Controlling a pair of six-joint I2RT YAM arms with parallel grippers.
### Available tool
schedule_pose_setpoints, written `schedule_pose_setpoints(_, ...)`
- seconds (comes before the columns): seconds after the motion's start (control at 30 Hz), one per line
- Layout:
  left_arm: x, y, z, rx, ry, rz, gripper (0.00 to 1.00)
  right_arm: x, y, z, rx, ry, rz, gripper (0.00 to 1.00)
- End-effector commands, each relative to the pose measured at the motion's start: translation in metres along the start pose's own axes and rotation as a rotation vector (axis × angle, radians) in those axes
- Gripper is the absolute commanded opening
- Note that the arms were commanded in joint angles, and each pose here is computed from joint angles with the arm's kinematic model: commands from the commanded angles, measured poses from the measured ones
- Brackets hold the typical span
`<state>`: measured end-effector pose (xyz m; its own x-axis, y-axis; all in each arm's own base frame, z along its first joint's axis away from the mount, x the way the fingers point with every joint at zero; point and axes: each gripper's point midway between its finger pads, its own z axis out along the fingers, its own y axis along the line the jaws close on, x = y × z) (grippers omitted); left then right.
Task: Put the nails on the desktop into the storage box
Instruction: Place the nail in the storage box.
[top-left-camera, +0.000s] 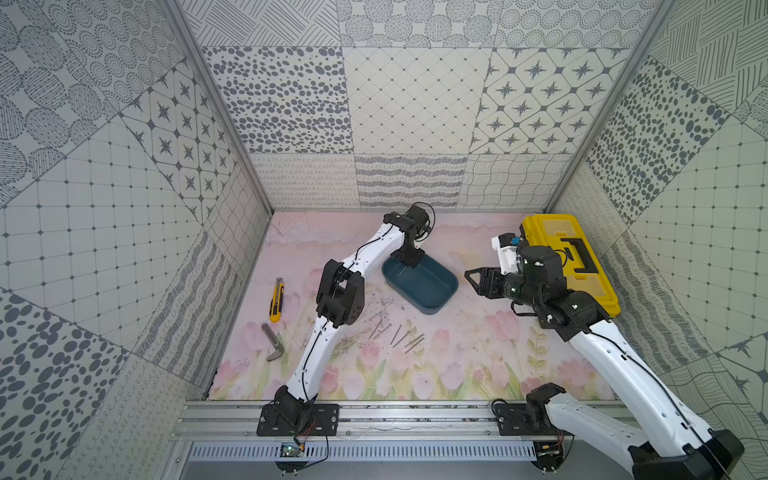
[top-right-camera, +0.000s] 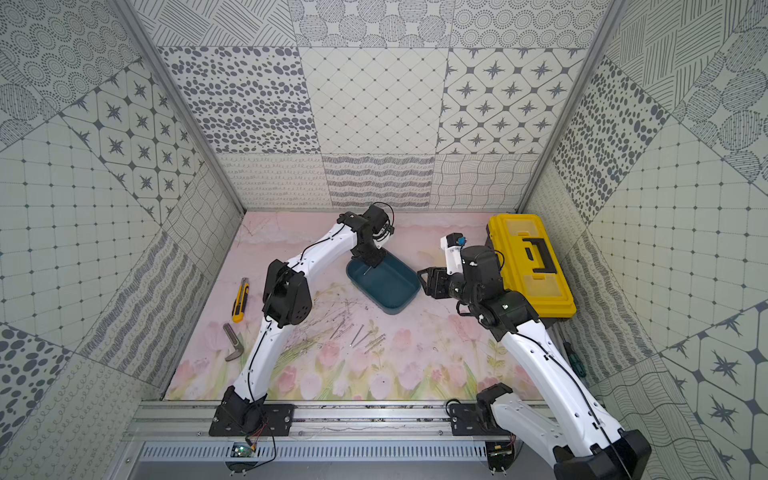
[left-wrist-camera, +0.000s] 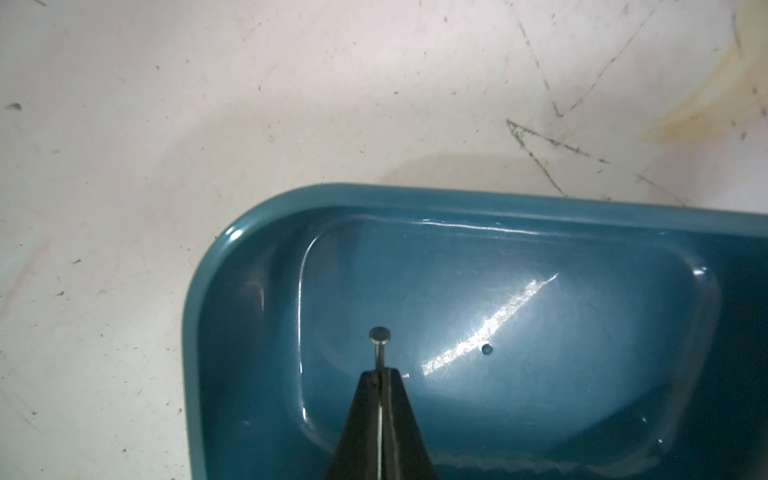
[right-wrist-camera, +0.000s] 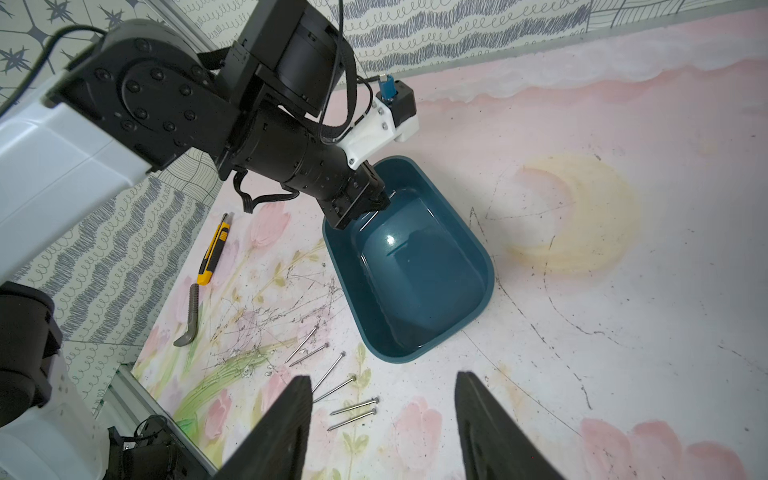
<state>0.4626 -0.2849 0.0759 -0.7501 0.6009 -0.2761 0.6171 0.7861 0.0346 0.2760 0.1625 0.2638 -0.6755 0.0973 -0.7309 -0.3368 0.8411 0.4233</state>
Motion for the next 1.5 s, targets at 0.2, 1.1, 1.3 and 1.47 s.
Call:
schedule_pose_setpoints(0.2,0.002,0.001,0.021,0.019,0.002,0.006,0.0,0.021,0.007,0.022,-0.069,0.098,-0.05,0.59)
schedule_pose_setpoints(1.1,0.012,0.013,0.049,-0.024,0.035,-0.022,0.03,0.014,0.002,0.014,-0.03,0.049,-0.07,0.58)
schedule_pose_setpoints(1.3,0.004,0.015,0.036,-0.032,0.0,-0.026,0.15,0.015,0.002,0.013,-0.031,0.049,-0.072,0.59)
schedule_pose_setpoints(1.47,-0.005,0.013,0.018,-0.027,-0.04,-0.032,0.27,0.014,0.003,0.011,-0.033,0.039,-0.075,0.59)
